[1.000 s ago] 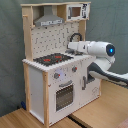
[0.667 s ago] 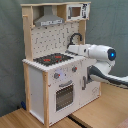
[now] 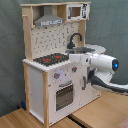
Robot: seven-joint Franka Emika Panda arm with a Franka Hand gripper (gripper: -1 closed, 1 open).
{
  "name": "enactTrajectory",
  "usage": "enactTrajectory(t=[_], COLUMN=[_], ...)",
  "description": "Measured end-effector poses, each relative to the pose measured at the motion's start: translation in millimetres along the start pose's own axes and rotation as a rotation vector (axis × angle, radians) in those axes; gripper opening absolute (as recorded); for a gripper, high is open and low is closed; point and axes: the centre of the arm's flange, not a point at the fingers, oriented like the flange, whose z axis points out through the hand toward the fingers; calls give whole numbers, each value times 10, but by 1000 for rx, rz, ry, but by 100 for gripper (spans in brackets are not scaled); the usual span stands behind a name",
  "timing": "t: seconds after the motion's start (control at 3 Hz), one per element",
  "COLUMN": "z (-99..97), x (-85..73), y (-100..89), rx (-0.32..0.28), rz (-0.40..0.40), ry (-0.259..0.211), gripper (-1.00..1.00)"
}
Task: Play with the kitchen
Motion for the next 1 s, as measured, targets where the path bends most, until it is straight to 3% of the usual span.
enactTrajectory(t=[0.33,0.67,1.0], z=[-99,-122,-116], x=[267,367,287], y=[-112,-305,-527], rx=[-58,-107,-143], rz=[-37,-69,-95], ry=[43,55,38], gripper=[100,100,100])
